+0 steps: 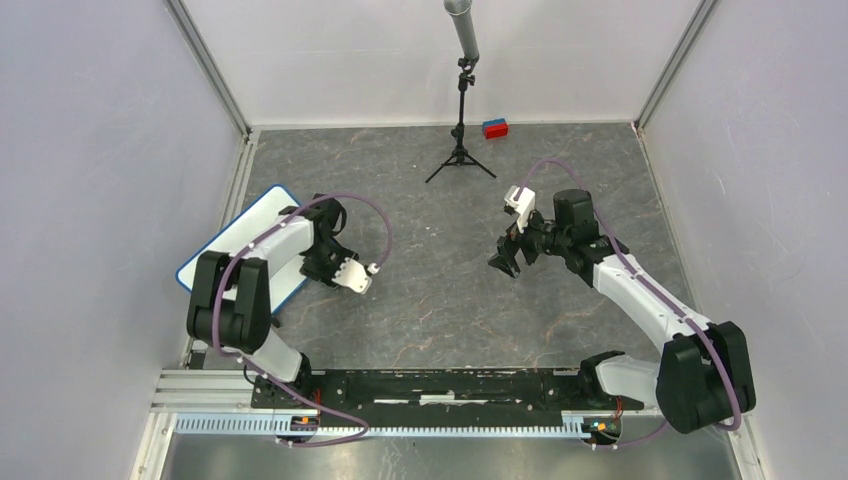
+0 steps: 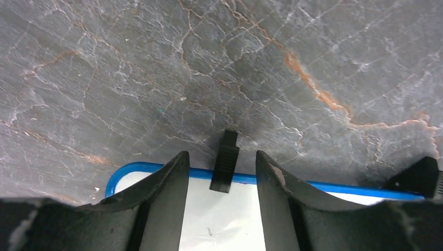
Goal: Write a sentence on the whiteboard
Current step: Move the whiteboard to the center of the board.
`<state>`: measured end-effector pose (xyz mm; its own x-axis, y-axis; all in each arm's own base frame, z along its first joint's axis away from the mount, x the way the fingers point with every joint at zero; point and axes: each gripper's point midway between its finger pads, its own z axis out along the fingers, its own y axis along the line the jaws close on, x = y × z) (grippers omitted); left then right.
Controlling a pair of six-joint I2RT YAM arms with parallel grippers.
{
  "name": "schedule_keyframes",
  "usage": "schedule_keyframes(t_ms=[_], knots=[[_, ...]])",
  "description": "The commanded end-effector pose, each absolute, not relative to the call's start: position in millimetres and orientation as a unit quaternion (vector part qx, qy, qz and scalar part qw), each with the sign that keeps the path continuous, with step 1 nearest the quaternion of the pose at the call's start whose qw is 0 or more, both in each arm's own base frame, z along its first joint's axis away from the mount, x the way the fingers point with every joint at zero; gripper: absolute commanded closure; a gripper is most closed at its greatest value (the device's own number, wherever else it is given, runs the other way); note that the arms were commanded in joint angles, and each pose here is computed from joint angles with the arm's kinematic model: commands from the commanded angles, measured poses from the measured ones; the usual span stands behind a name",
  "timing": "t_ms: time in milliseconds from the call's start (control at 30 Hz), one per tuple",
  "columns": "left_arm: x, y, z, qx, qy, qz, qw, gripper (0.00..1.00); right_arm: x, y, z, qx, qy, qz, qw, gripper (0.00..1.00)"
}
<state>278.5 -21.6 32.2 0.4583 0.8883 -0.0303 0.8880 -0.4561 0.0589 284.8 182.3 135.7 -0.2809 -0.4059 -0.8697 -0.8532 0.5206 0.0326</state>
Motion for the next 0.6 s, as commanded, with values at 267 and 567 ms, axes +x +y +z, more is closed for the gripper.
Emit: schedule_keyframes(t_ms=[267,567], knots=[[295.9,-41.5,19.9,0.881,0.472,0.029,0.03,0.81,289.1,181.9,136.3,-0.418,0.753,0.264,0.435,0.02],[298.5,-103.8,36.3,0.893,0.449,0.02,0.036,0.94,292.0,177.1,133.6,-0.413,0.759,0.256,0.433,0.02]])
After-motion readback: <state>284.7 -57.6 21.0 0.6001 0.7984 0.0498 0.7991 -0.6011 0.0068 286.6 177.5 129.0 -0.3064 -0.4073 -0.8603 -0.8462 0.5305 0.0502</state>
